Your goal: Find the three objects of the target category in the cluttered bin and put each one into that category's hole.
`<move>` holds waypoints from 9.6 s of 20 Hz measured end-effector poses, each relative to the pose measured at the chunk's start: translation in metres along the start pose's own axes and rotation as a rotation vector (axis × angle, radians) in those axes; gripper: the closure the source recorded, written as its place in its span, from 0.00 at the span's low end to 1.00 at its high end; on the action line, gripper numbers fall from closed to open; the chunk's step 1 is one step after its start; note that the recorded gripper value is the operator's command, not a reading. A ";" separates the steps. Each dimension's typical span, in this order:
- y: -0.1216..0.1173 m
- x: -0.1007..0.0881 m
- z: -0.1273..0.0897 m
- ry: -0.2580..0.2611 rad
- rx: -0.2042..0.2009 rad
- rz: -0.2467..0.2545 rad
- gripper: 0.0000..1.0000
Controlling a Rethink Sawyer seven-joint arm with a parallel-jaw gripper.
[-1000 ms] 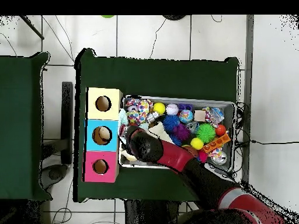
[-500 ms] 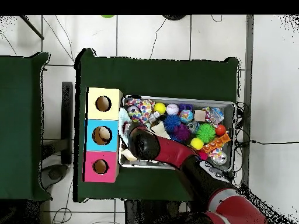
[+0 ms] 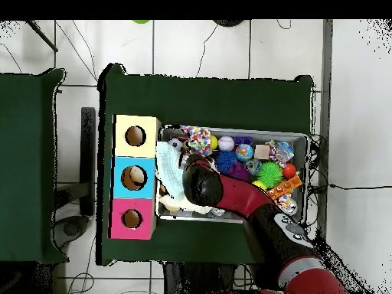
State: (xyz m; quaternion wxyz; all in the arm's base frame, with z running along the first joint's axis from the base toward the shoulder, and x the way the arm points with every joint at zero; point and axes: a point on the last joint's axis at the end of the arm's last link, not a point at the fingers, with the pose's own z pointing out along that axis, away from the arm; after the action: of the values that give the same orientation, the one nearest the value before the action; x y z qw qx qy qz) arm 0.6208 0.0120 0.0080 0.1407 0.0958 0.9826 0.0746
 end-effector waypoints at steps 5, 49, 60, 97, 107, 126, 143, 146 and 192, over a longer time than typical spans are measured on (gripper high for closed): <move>-0.006 -0.014 -0.005 -0.013 0.012 0.000 0.00; -0.134 -0.104 -0.089 0.126 0.078 0.106 0.00; -0.174 -0.114 -0.069 0.063 0.133 0.069 0.00; -0.181 -0.099 -0.038 0.123 0.134 0.040 0.00; -0.176 -0.087 -0.040 0.180 0.123 0.040 0.00; -0.194 -0.070 -0.055 0.203 0.171 0.009 0.00; -0.224 -0.037 -0.060 0.248 0.186 0.021 0.00; -0.225 -0.034 -0.063 0.242 0.181 0.025 0.00; -0.193 -0.025 -0.023 0.122 0.148 -0.019 0.00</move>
State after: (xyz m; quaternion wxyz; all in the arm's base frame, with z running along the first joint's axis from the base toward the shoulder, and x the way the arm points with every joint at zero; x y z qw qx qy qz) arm 0.6057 -0.1832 0.0026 0.0737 0.0918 0.9930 0.0062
